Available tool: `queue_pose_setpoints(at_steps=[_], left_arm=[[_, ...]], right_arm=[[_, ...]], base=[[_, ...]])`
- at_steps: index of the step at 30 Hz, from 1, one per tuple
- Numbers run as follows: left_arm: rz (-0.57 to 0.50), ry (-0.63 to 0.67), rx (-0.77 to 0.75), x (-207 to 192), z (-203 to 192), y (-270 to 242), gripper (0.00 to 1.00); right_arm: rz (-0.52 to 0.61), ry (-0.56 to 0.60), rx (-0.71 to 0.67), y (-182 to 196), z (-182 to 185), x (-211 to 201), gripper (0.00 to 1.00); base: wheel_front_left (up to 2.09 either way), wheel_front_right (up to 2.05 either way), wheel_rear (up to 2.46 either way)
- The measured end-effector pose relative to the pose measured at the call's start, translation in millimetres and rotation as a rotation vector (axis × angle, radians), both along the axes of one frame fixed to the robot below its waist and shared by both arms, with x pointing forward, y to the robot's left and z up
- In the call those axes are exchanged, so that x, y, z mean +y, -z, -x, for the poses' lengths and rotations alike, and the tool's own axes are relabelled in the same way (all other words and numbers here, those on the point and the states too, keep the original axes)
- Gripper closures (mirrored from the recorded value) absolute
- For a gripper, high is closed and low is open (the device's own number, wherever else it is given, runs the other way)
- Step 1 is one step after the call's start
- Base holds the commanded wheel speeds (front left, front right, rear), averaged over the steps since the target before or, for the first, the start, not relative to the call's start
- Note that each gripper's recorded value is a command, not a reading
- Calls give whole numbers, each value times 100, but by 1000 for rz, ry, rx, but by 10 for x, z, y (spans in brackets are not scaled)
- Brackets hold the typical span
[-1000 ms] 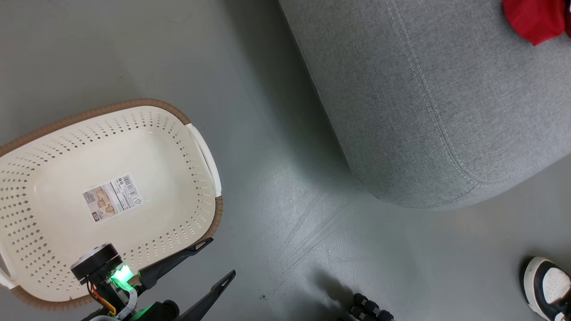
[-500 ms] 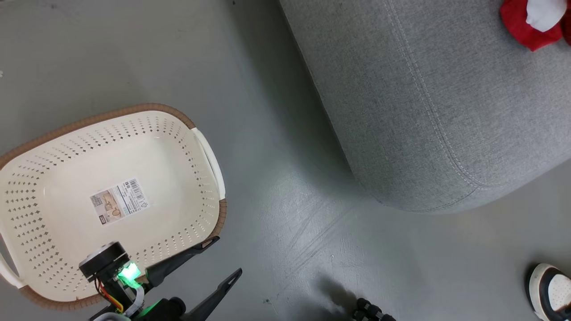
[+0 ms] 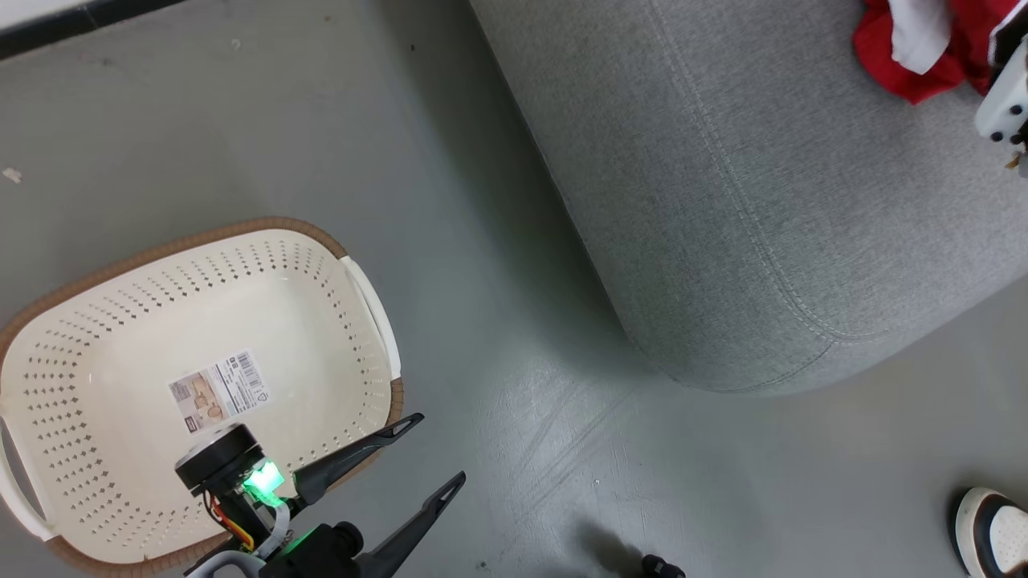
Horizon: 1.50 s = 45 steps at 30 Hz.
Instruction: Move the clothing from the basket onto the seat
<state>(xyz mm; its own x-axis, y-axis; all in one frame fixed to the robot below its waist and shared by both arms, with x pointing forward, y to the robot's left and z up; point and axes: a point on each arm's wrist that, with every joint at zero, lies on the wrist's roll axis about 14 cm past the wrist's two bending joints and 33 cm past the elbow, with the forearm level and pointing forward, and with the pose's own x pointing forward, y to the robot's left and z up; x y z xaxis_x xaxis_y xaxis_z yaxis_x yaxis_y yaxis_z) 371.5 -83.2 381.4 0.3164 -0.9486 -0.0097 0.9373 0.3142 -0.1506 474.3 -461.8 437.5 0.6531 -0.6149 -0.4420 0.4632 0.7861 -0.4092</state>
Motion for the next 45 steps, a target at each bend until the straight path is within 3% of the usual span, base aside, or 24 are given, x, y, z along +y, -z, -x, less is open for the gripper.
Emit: queue_pose_setpoints(at_steps=[10, 27, 36, 41, 45], left_arm=[[29, 1, -22, -131, 64, -232, 0], [83, -6, -70, -298, 169, -680, 0], [100, -21, -99, -334, 229, -881, 0], [104, -34, -105, -330, 282, -960, 0], [109, -44, -115, -331, 298, -1023, 0]], right_arm=[[33, 27, 91, -207, 361, -237, 0], [16, 128, 81, -748, 841, -591, 0], [136, 111, -40, -1446, 839, -788, 0], [215, 61, -207, -1930, 711, -765, 0], [228, 28, -299, -2081, 657, -697, 0]], base=[[0, 0, 0], [0, 0, 0], [0, 0, 0], [0, 0, 0], [0, 0, 0]])
